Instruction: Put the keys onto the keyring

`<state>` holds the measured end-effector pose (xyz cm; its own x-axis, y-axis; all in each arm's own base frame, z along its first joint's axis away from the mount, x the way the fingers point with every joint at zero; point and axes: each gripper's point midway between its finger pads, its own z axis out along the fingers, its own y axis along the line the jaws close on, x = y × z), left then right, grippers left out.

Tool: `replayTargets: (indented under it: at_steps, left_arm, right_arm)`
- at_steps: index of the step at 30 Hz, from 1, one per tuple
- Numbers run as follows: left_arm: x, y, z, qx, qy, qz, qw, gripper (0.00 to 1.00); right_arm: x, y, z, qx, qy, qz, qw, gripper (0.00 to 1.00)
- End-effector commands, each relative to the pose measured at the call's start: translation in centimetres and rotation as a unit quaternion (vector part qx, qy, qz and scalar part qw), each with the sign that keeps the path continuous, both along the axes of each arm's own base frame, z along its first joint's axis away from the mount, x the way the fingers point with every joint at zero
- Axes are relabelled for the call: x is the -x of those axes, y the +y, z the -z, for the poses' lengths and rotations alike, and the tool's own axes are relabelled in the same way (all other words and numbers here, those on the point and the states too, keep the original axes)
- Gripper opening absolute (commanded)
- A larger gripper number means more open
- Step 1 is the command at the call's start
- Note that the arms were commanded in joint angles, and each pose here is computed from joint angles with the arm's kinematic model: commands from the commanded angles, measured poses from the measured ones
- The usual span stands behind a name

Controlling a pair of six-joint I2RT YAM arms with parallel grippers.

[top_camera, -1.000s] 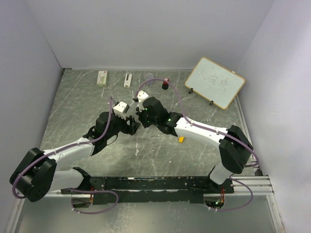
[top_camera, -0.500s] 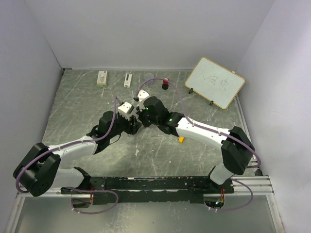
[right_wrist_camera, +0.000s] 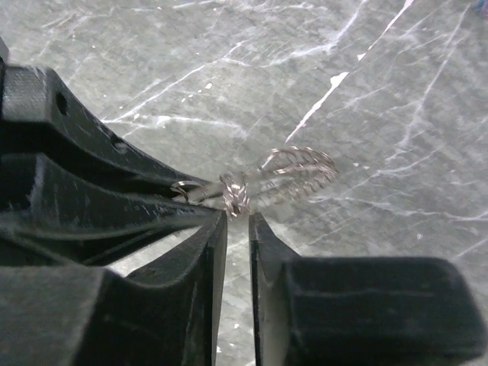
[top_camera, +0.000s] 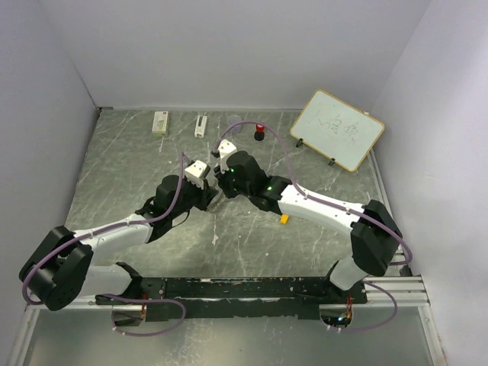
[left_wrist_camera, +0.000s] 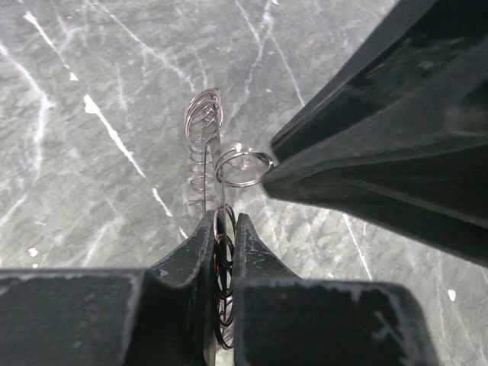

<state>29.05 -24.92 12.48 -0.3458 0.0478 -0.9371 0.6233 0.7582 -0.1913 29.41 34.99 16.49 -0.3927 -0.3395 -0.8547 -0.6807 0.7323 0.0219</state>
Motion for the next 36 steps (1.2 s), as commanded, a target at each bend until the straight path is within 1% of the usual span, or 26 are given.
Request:
replayTargets:
  at_steps: [1,3,5,6,14,20,26,28,36]
  left_arm:
    - [-1.0,1.0,-2.6,0.012,-0.034,-0.039,0.999,0.07]
    - [-0.9,1.3,-3.0,0.011,-0.039,-0.042,0.998,0.07]
    - [-0.7,1.5,-3.3,0.010,-0.044,-0.043,0.998,0.07]
    - [-0.6,1.6,-3.5,0.011,-0.047,-0.042,0.998,0.07]
    - [0.0,1.7,-5.0,0.017,-0.070,-0.028,0.997,0.07]
    - [0.9,1.4,-6.3,0.030,-0.089,-0.005,0.996,0.07]
    - [2.5,0.3,-7.6,0.042,-0.114,0.052,0.991,0.07]
    - [2.8,0.0,-7.8,0.042,-0.117,0.069,0.990,0.07]
    - [4.9,-1.7,-8.7,0.049,-0.128,0.152,0.979,0.07]
  right_arm:
    - [-0.4,-1.4,-3.5,-0.027,-0.033,0.039,0.998,0.28]
    - [-0.6,-2.4,-4.6,-0.037,-0.045,0.061,0.996,0.46]
    - [-0.7,-3.4,-5.3,-0.043,-0.054,0.075,0.995,0.55]
    - [-0.7,-3.8,-5.6,-0.046,-0.058,0.082,0.994,0.57]
    - [-1.2,-6.3,-6.0,-0.042,-0.071,0.126,0.989,0.58]
    - [-1.5,-7.4,-5.8,-0.046,-0.070,0.142,0.986,0.58]
    - [-2.0,-8.3,-6.1,-0.056,-0.073,0.155,0.984,0.58]
    - [-1.8,-8.9,-4.9,-0.047,-0.066,0.158,0.984,0.58]
    - [-2.2,-10.9,-5.0,-0.056,-0.069,0.183,0.979,0.58]
